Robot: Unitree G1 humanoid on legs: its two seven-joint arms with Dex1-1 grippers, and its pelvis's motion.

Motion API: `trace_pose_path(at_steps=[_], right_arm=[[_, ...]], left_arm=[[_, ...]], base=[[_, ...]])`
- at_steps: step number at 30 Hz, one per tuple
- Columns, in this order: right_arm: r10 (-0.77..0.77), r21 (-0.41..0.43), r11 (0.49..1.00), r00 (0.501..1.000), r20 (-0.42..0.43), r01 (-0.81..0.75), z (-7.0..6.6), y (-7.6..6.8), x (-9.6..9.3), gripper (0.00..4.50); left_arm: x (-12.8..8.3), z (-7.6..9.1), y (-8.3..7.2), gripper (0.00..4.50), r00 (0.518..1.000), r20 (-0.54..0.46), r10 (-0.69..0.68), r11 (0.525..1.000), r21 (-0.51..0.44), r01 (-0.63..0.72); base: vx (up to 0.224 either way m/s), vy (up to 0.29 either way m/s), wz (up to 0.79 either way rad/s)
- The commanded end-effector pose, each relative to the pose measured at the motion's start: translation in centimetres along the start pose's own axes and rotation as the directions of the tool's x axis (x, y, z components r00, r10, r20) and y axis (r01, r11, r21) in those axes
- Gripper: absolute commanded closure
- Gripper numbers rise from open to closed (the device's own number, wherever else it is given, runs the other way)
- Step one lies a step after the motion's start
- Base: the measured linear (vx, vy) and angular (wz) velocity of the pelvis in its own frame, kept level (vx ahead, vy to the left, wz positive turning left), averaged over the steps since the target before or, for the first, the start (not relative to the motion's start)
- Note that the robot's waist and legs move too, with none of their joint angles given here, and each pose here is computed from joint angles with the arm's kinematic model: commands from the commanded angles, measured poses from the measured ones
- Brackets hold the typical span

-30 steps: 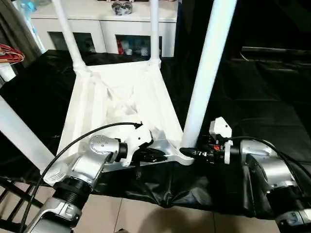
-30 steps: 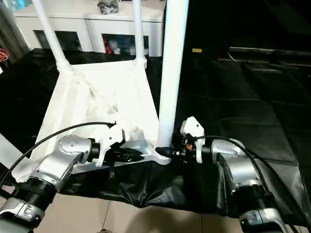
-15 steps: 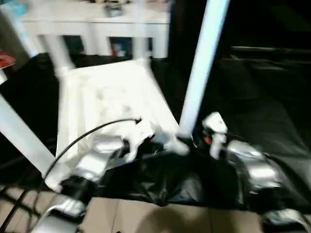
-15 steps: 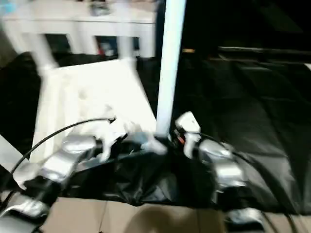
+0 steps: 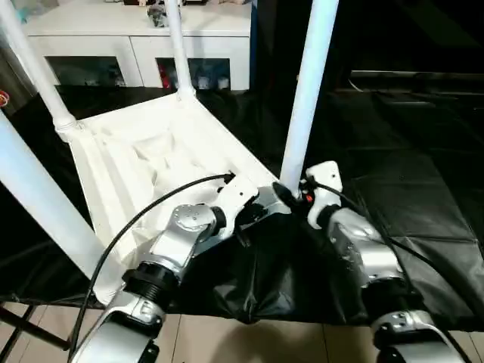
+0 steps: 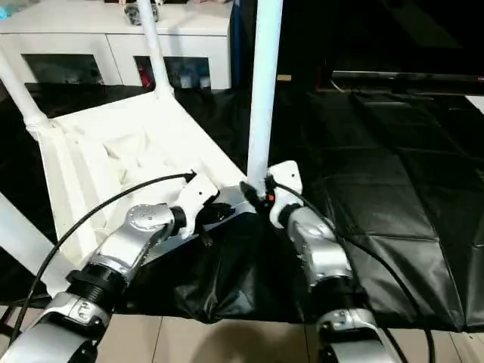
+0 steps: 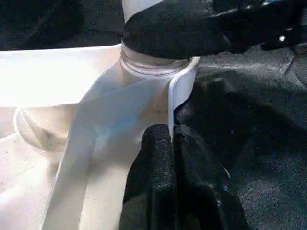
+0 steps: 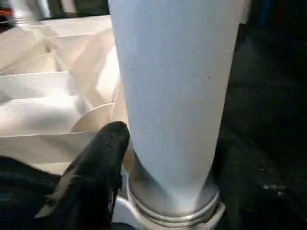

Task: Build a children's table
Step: Rotate leg to tighten

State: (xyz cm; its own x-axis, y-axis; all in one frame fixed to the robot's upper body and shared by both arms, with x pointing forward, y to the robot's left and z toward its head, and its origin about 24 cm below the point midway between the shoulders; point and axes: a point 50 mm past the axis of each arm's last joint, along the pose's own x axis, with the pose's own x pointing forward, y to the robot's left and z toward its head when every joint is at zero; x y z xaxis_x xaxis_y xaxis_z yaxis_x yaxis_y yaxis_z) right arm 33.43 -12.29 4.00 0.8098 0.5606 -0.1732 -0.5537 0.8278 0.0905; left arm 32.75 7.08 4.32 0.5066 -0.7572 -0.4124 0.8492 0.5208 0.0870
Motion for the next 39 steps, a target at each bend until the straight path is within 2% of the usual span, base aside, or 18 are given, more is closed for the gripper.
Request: trace_pose_path(at_steps=[1,3,4,6,11,14,15,17,19,24,27,29,35,39], right_arm=[[0.227,-0.003,0.974,0.972,-0.058,-0.228,-1.2,3.1,0.6,1.32],[0.267,-0.039,0.962,0.961,-0.079,-0.27,-1.3,2.4,-0.2,1.2],[0.274,-0.044,0.96,0.958,-0.083,-0.278,-1.3,2.3,-0.3,0.95],[0.311,-0.072,0.945,0.943,-0.117,-0.32,-1.1,1.0,-1.4,0.86],[0.402,-0.076,0.907,0.906,-0.134,-0.414,-0.6,0.2,-2.7,0.86],[0.487,-0.086,0.861,0.861,-0.149,-0.502,-0.2,-0.1,-3.5,0.86],[0.507,-0.086,0.849,0.849,-0.153,-0.522,-0.1,-0.1,-3.7,1.04],[0.533,-0.084,0.831,0.831,-0.162,-0.549,0.0,-0.1,-3.9,1.04],[0.59,-0.086,0.785,0.784,-0.194,-0.613,0.1,0.0,-4.4,1.3],[0.632,-0.084,0.744,0.738,-0.235,-0.663,0.1,0.1,-4.9,1.82],[0.652,-0.079,0.722,0.714,-0.255,-0.687,0.0,0.1,-5.2,1.97],[0.655,-0.078,0.718,0.71,-0.257,-0.691,0.1,0.1,-5.2,2.19],[0.654,-0.073,0.722,0.713,-0.253,-0.688,-0.2,0.4,-5.1,2.41],[0.633,-0.045,0.755,0.746,-0.208,-0.654,-0.7,0.8,-4.9,2.49]], left_arm=[[0.6,2.6,-1.3,4.5,0.988,0.108,-0.11,0.99,0.096,0.1],[0.1,2.2,-1.3,4.5,0.985,0.107,-0.138,0.987,0.101,0.127],[0.0,2.1,-1.3,4.5,0.983,0.109,-0.145,0.986,0.102,0.134],[-0.9,1.7,-1.3,4.5,0.973,0.108,-0.202,0.975,0.115,0.189],[-2.0,1.1,-1.3,4.5,0.96,0.088,-0.266,0.959,0.127,0.254],[-3.0,0.6,-1.2,4.5,0.945,0.066,-0.321,0.94,0.142,0.309],[-3.2,0.4,-1.2,4.5,0.941,0.06,-0.332,0.936,0.143,0.321],[-3.5,0.3,-1.1,4.5,0.937,0.053,-0.346,0.931,0.146,0.336],[-4.3,-0.1,-0.8,4.5,0.931,0.033,-0.363,0.923,0.148,0.355],[-5.2,-0.6,-0.4,4.5,0.925,0.008,-0.38,0.916,0.147,0.375],[-5.5,-0.7,-0.2,4.5,0.92,-0.005,-0.391,0.911,0.142,0.388],[-5.6,-0.7,-0.2,4.5,0.92,-0.006,-0.393,0.91,0.141,0.39],[-5.5,-0.7,-0.3,4.5,0.917,-0.003,-0.4,0.908,0.135,0.397],[-4.8,-0.4,-0.3,4.5,0.934,0.02,-0.357,0.927,0.127,0.352]], base=[[0.0,0.0,0.0],[0.0,0.0,0.0],[0.0,0.0,0.0],[0.0,0.0,0.0],[0.0,0.0,0.0],[0.0,0.0,0.0],[0.0,0.0,0.0],[0.0,0.0,0.0],[0.0,0.0,0.0],[0.0,0.0,0.0],[0.0,0.0,0.0],[0.0,0.0,0.0],[0.0,0.0,0.0],[0.0,0.0,0.0]])
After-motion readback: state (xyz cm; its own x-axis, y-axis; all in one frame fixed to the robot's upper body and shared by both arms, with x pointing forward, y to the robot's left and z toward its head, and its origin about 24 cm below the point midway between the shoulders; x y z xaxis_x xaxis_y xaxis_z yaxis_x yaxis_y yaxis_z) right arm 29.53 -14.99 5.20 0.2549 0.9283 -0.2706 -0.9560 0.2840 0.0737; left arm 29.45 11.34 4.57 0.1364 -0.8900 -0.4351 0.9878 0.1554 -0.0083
